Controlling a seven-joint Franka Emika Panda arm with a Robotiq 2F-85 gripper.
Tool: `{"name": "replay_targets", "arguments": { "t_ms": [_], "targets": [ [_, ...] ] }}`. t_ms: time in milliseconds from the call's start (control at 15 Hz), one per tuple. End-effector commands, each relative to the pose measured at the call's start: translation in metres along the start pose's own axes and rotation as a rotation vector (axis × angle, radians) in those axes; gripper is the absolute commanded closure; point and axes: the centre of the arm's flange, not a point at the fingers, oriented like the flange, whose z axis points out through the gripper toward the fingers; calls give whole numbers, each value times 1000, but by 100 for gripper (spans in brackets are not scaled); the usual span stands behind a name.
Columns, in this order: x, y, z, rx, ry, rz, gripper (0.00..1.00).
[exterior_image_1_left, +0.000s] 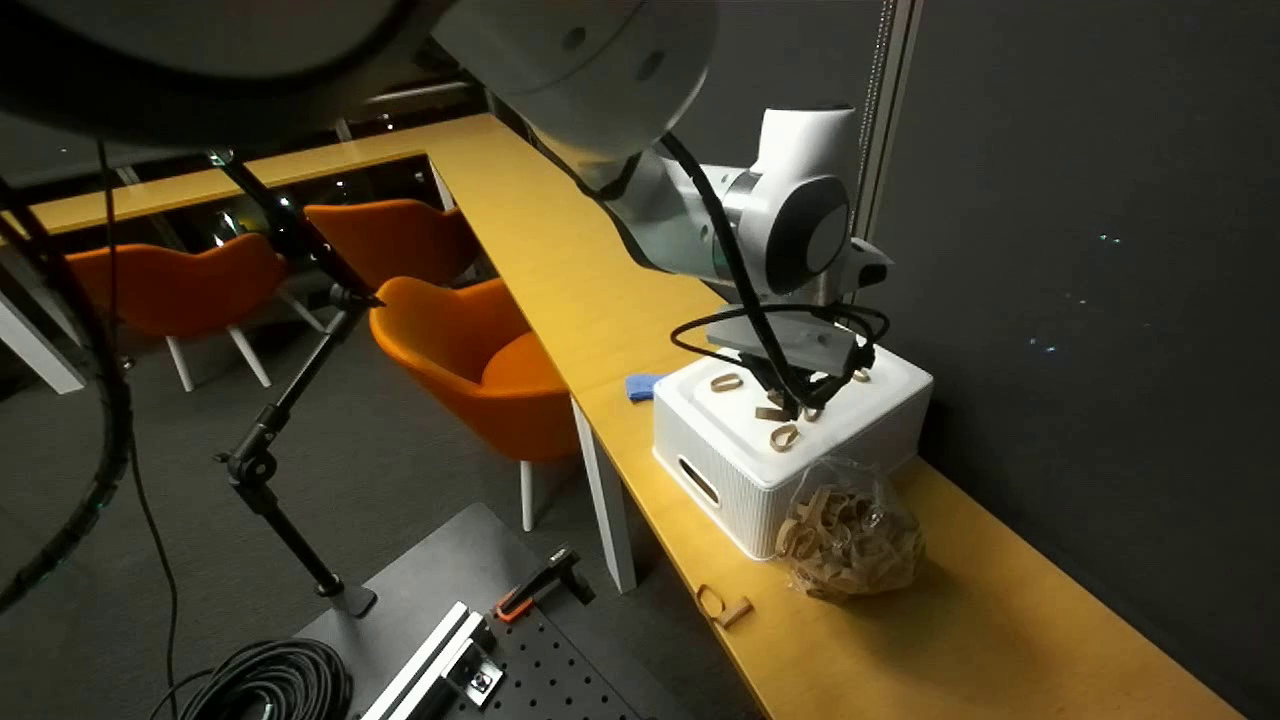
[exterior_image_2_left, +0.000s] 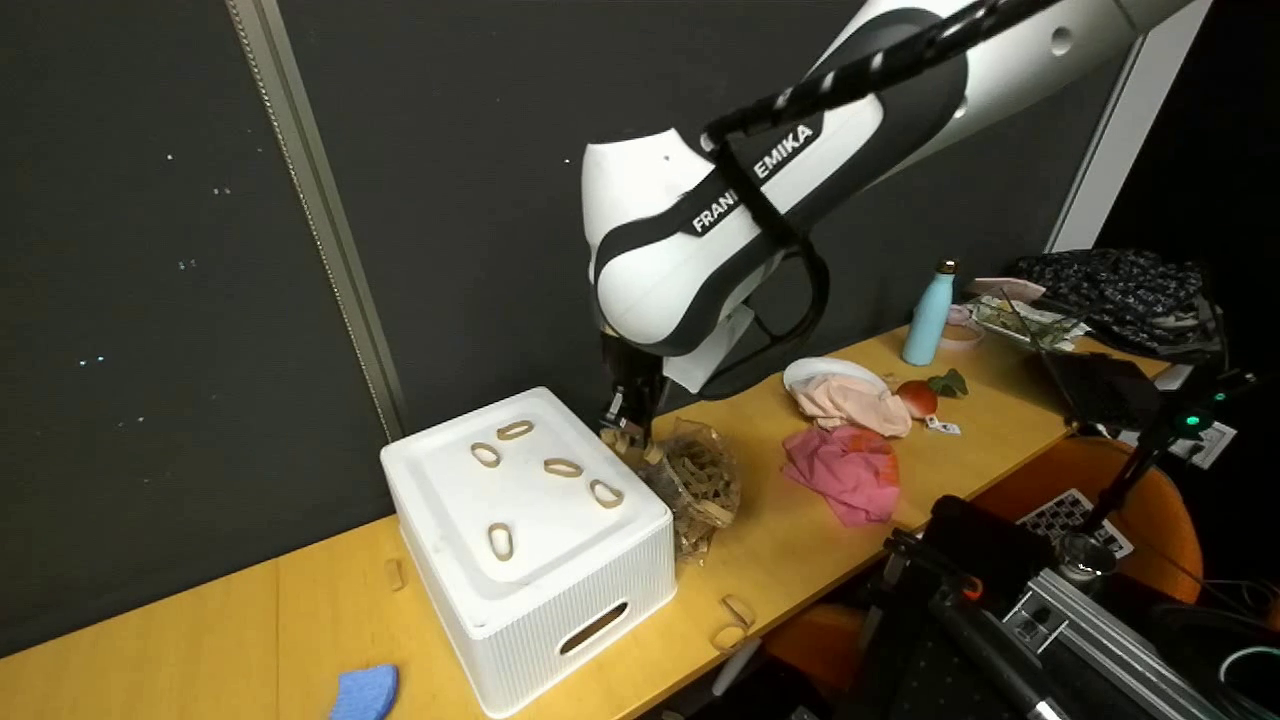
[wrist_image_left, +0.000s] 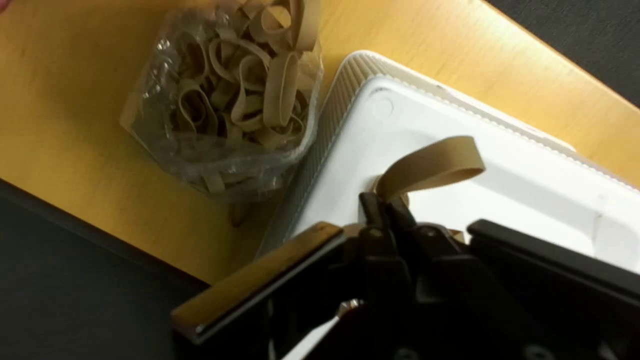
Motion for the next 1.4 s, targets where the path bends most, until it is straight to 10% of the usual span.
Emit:
{"name": "replay_targets", "arguments": {
  "t_ms": [0, 667, 1333],
  "targets": [
    [-45, 7, -21, -33, -50, 90, 99],
    [-79, 79, 19, -11, -95, 255, 99],
    [-29, 86, 70, 10, -89, 220, 99]
  ]
}}
